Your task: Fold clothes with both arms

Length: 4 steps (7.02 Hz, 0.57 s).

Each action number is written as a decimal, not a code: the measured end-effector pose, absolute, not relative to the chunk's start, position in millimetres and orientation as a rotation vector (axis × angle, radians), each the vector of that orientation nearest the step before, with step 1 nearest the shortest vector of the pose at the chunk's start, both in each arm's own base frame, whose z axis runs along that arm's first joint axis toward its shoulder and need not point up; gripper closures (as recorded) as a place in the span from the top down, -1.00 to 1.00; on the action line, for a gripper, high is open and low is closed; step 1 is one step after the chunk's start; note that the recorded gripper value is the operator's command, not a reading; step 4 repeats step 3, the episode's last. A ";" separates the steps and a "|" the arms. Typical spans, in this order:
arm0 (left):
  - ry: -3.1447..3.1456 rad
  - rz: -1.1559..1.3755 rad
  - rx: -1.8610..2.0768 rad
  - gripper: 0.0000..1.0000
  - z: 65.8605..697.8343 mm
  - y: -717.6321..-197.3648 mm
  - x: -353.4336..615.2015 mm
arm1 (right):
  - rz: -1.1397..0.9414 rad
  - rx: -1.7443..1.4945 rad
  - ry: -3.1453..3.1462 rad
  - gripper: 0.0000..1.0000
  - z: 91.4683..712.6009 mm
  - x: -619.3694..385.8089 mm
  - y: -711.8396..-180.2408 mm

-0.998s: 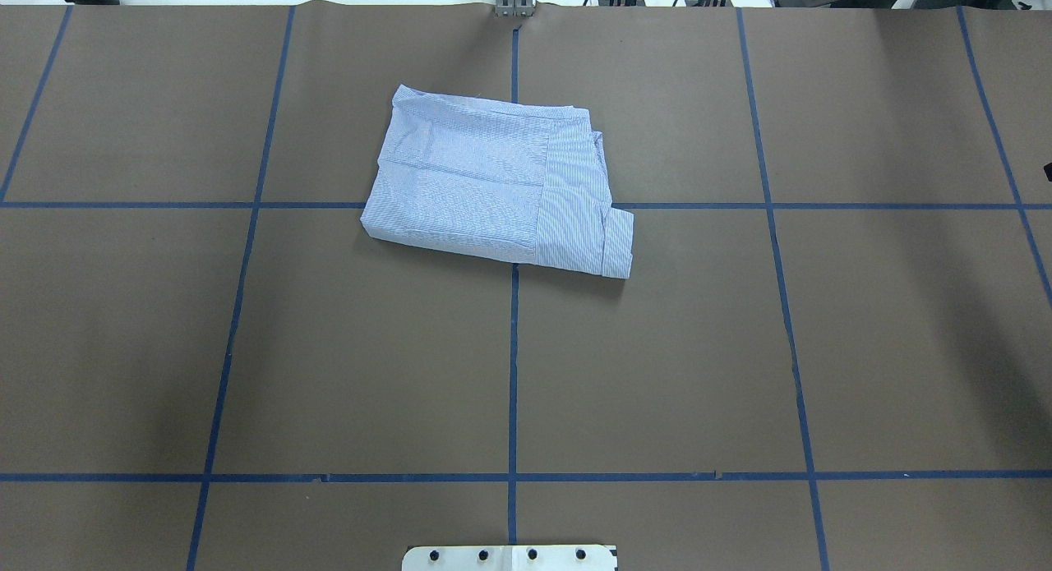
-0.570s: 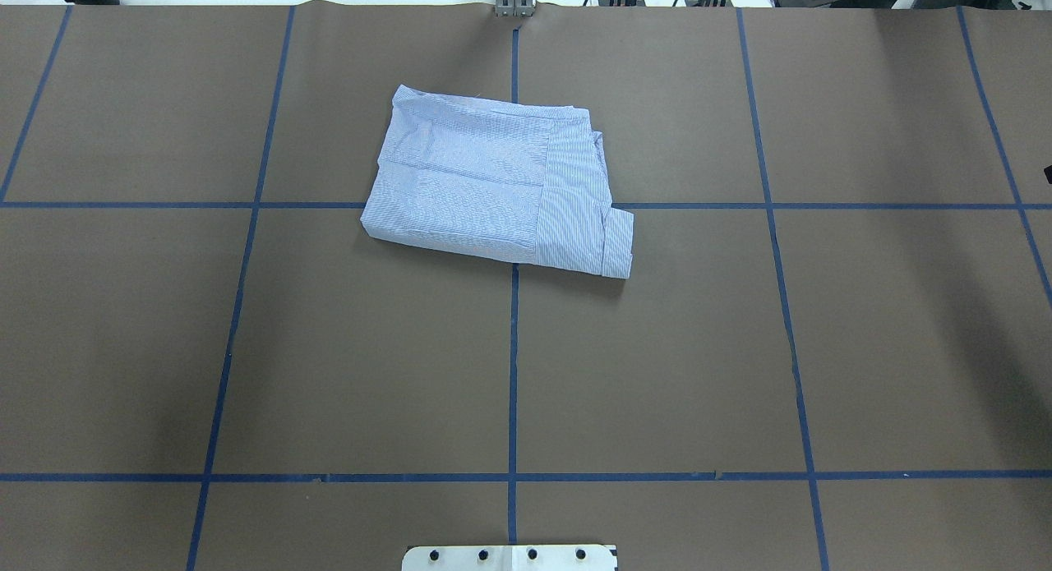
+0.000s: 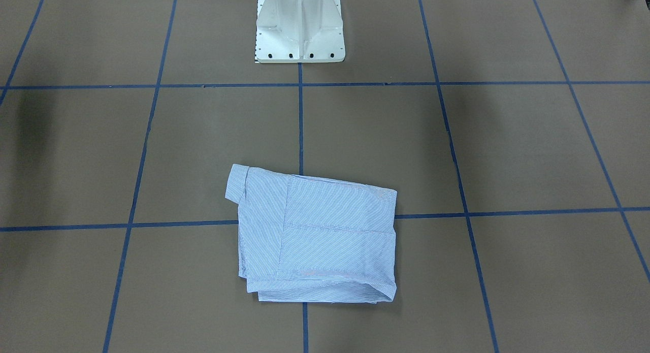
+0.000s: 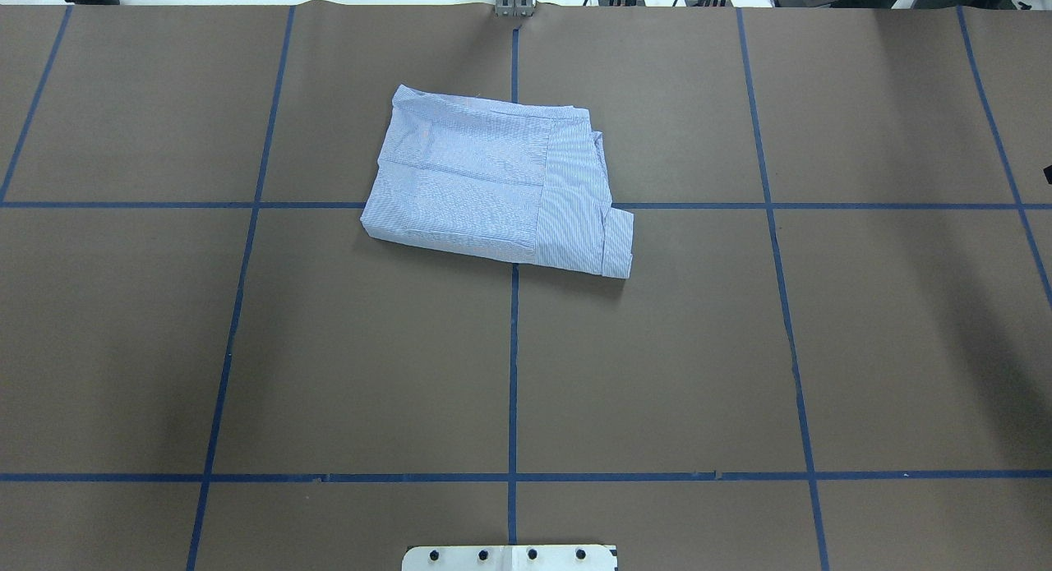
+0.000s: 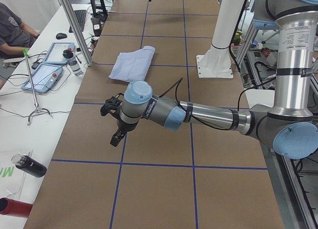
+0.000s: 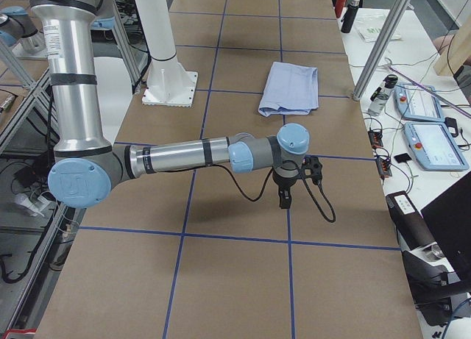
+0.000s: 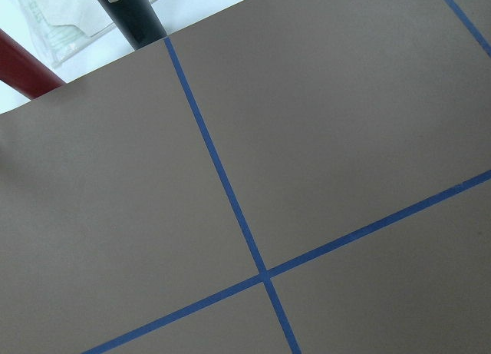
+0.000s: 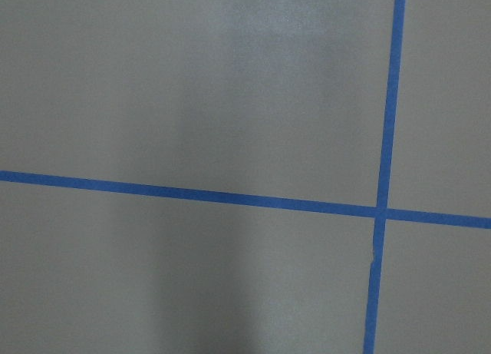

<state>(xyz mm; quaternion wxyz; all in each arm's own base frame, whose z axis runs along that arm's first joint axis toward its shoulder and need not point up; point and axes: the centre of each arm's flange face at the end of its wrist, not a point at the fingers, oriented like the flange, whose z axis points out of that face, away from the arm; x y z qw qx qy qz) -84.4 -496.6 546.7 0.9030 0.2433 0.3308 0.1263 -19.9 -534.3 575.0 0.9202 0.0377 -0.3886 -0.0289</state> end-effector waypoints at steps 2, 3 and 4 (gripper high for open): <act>0.685 0.263 0.507 0.99 545.1 -496.5 -84.3 | -0.055 0.067 -0.795 1.00 581.2 -21.2 -537.9; 0.684 0.264 0.510 0.99 544.1 -496.8 -84.3 | -0.054 0.065 -0.795 1.00 581.8 -21.8 -541.1; 0.684 0.264 0.510 0.99 544.1 -496.8 -84.3 | -0.054 0.065 -0.795 1.00 581.8 -21.8 -541.1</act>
